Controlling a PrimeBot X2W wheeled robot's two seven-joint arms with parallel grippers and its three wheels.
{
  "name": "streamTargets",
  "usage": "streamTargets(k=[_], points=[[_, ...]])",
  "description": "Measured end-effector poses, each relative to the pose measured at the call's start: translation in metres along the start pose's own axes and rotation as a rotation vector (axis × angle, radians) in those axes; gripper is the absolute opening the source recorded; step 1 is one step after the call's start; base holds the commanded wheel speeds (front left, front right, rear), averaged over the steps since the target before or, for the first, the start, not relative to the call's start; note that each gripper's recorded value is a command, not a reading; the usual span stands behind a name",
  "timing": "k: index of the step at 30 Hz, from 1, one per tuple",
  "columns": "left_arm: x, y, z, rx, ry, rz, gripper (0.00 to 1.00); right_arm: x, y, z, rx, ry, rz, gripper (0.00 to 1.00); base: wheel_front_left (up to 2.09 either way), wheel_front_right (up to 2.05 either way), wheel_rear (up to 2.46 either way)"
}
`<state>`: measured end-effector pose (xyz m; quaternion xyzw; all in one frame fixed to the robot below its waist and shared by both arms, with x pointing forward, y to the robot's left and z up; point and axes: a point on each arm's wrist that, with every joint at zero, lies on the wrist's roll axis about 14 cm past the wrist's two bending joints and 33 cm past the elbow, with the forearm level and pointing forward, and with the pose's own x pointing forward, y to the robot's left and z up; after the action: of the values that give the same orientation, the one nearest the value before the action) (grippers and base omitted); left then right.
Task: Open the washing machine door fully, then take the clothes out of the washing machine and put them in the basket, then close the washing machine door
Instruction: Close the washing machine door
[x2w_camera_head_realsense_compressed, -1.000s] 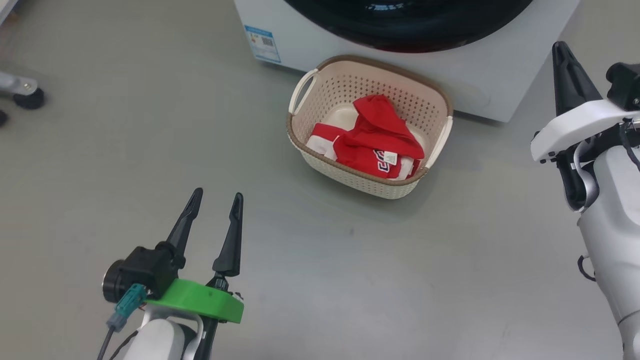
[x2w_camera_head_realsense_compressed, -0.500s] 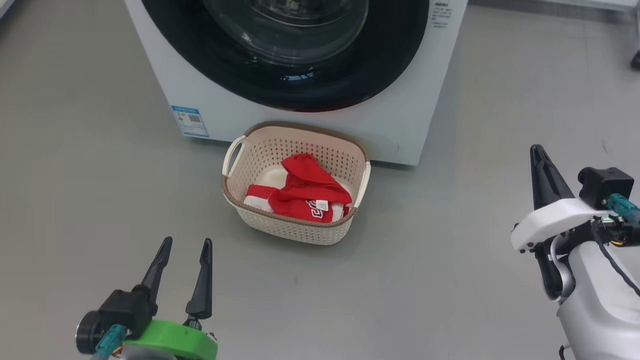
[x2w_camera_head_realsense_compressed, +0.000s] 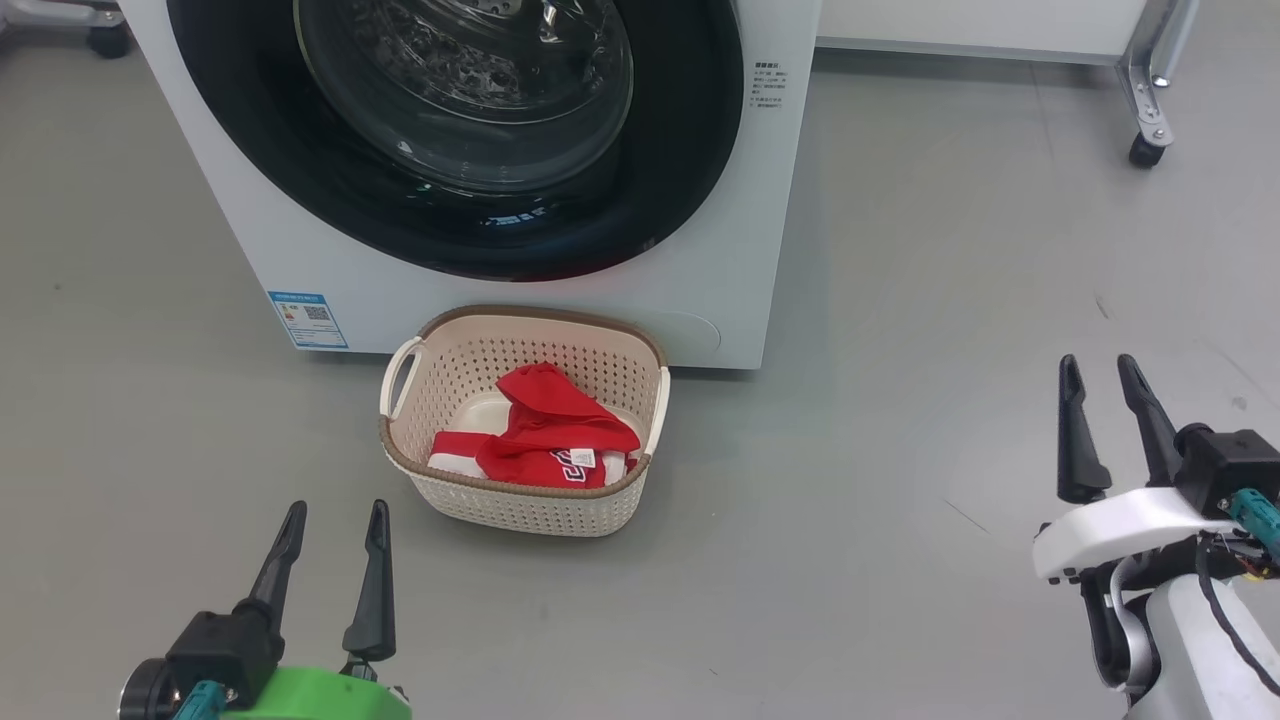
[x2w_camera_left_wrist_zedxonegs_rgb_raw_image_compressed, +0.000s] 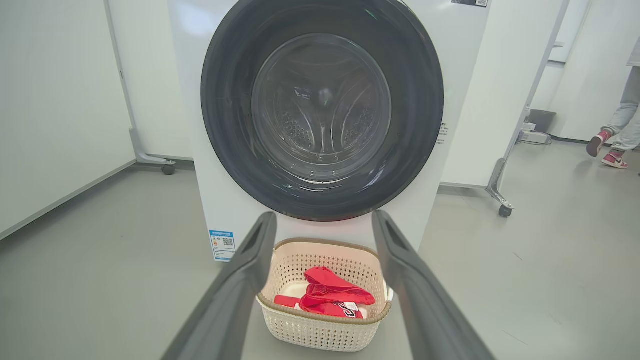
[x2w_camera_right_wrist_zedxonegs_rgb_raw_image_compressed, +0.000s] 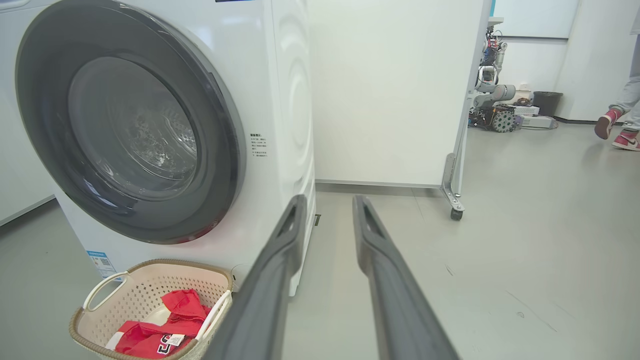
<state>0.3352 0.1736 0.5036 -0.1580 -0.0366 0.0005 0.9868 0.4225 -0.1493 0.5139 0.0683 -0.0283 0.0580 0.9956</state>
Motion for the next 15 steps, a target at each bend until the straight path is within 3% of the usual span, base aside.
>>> streamTargets(k=[15], points=[[0.004, -0.006, -0.002, 0.029, 0.004, -0.031, 1.00, -0.038, -0.007, -0.015, -0.005, 0.029, -0.050, 1.00, 0.00, 0.00, 0.00]])
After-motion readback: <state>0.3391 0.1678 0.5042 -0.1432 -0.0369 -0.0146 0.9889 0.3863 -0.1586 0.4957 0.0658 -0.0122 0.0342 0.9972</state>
